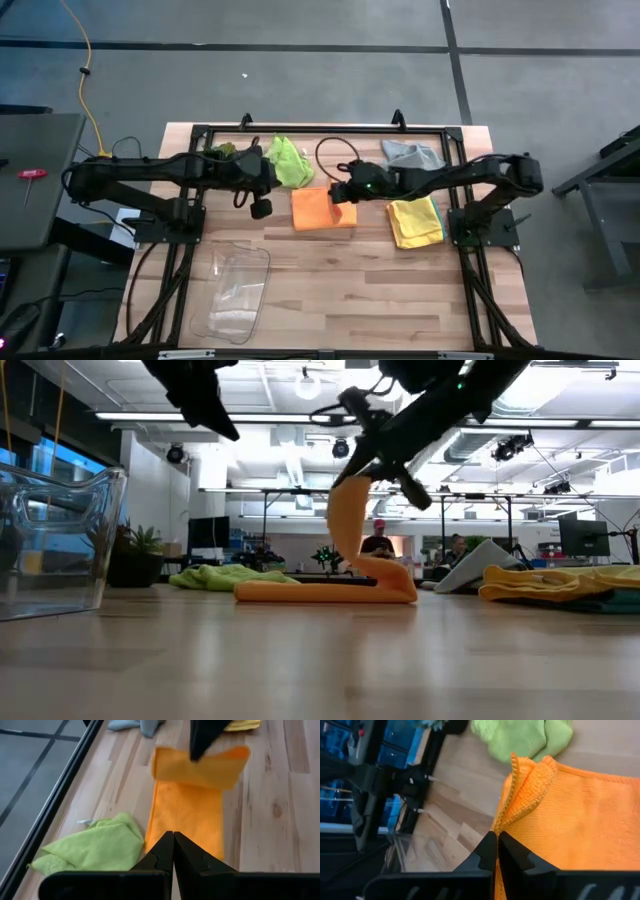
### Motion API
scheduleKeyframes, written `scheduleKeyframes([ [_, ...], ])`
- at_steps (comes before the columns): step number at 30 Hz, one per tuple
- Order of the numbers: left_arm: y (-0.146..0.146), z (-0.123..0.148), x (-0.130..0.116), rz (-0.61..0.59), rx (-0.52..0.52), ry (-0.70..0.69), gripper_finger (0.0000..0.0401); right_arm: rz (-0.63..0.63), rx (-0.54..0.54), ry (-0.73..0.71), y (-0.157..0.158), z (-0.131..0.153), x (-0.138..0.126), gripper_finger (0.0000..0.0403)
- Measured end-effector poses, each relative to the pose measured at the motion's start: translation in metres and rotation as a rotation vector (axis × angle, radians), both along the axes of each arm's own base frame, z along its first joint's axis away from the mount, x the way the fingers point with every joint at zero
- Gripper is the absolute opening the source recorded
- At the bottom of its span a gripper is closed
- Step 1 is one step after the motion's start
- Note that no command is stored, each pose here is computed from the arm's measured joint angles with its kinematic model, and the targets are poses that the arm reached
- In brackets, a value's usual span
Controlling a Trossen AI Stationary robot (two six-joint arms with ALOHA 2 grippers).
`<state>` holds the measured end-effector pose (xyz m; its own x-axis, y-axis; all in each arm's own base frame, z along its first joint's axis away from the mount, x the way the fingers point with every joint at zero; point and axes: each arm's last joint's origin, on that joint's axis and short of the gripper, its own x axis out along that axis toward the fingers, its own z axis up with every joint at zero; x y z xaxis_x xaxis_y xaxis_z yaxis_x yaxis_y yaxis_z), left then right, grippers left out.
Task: Fold microfiber towels
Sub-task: Fold the orange towel
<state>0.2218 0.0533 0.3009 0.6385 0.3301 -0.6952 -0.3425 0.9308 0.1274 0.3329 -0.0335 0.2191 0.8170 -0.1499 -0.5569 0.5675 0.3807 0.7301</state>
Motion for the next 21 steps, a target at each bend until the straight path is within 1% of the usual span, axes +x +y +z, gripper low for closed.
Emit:
scheduleKeyframes([
  [3,-0.001,0.000,0.001,-0.004,0.000,0.001,0.0000,0.012,0.010,-0.006,0.002,-0.010,0.008,0.0000],
  [10,-0.003,0.000,0.001,-0.005,-0.001,-0.004,0.0000,0.003,0.042,0.033,0.001,-0.029,0.014,0.0000],
  [12,-0.002,0.000,0.001,-0.005,-0.001,-0.005,0.0000,-0.016,0.051,0.035,0.001,-0.031,0.015,0.0000],
  [16,-0.002,0.000,0.001,-0.003,0.000,-0.005,0.0000,-0.065,0.050,-0.007,-0.001,-0.032,0.019,0.0000],
  [21,-0.002,0.000,0.001,-0.003,0.000,-0.004,0.0000,-0.094,0.046,-0.034,-0.004,-0.030,0.021,0.0001],
])
